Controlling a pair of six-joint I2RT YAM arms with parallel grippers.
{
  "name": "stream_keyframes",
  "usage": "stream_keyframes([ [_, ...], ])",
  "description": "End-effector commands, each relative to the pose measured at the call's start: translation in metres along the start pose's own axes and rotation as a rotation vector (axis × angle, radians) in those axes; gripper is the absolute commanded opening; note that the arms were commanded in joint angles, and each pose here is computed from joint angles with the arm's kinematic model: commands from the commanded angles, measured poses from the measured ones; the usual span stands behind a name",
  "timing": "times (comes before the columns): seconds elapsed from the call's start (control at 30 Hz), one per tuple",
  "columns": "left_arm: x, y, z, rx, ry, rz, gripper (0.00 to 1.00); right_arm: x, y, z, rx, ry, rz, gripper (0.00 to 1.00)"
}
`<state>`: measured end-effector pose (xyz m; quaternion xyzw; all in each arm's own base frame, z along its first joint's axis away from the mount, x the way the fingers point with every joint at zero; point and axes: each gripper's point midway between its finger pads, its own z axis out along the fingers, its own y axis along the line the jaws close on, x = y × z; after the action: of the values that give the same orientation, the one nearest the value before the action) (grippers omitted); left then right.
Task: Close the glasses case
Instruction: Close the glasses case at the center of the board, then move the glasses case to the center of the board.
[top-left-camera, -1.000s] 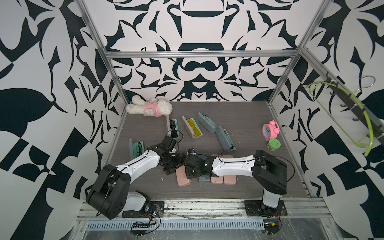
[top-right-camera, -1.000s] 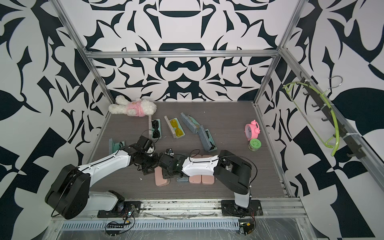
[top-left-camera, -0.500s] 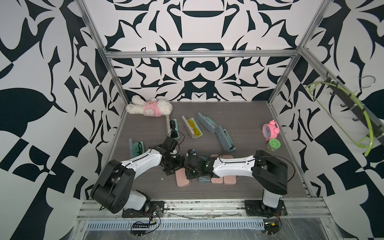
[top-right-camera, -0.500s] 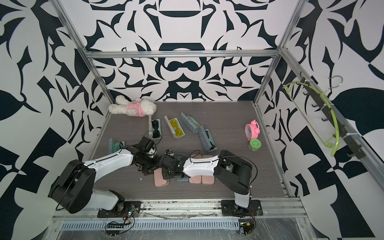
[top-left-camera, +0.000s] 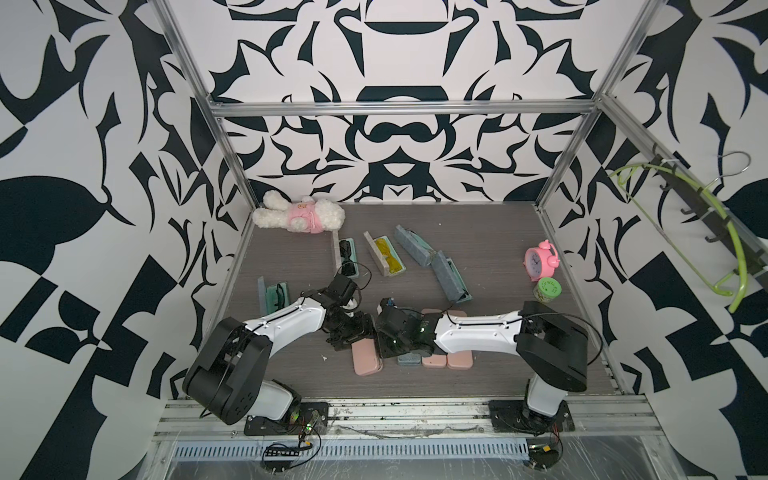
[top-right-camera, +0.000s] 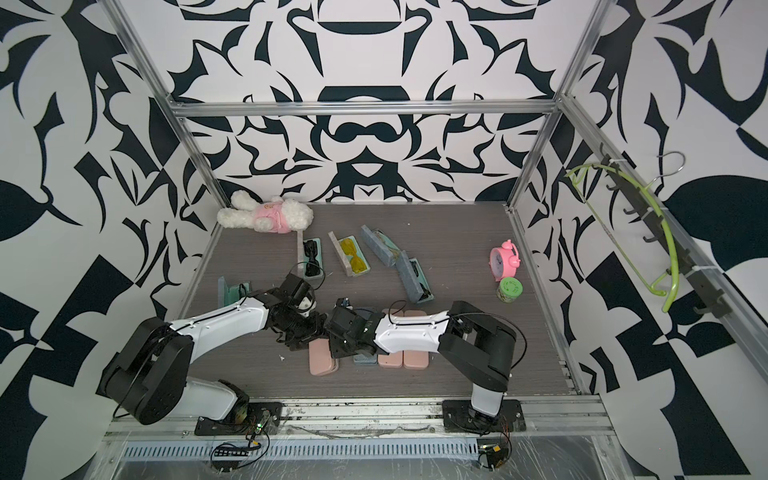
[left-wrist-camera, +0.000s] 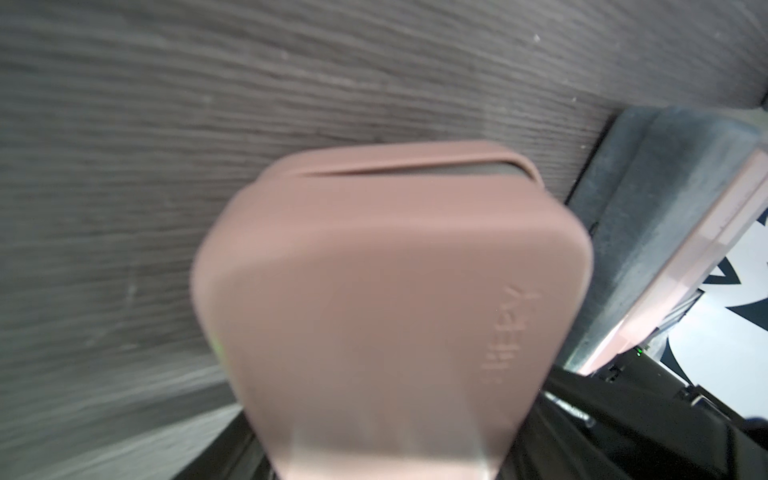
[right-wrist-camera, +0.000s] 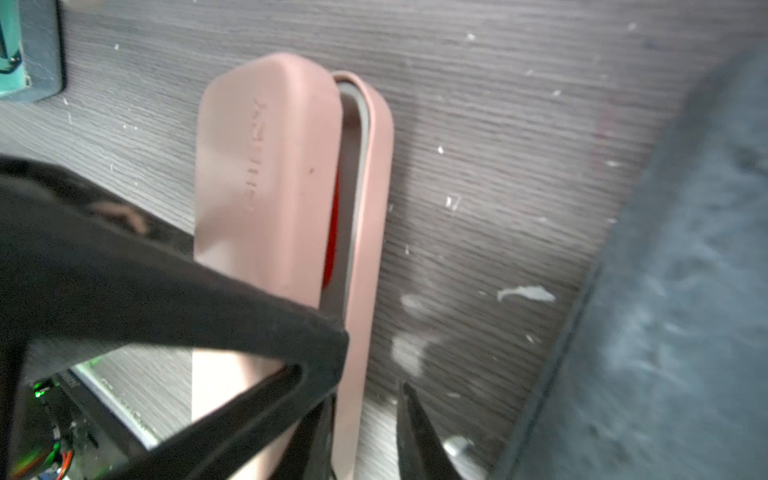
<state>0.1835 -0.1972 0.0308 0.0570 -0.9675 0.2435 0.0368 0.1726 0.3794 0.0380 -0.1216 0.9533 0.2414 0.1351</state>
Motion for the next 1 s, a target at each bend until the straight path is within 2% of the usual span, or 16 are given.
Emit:
stream_keyframes([
  [0.0,0.008,0.029,0.008,-0.120,0.028,-0.005,0.57,-0.018,0.019,-0.028,-0.084,-0.060,-0.031,0.34],
  [0.2,0.005,0.026,0.005,-0.116,0.012,0.000,0.56,-0.025,0.005,-0.051,-0.072,-0.104,-0.026,0.54],
  [0.4,0.000,0.016,0.002,-0.099,-0.007,0.009,0.56,-0.036,-0.013,-0.082,-0.052,-0.171,-0.021,0.68],
  [0.53,-0.001,0.006,0.002,-0.092,-0.013,0.026,0.56,-0.039,-0.031,-0.099,-0.038,-0.203,0.002,0.75],
  [0.97,-0.004,-0.034,0.018,-0.070,-0.017,0.068,0.55,-0.033,-0.082,-0.135,0.019,-0.259,0.091,0.82],
])
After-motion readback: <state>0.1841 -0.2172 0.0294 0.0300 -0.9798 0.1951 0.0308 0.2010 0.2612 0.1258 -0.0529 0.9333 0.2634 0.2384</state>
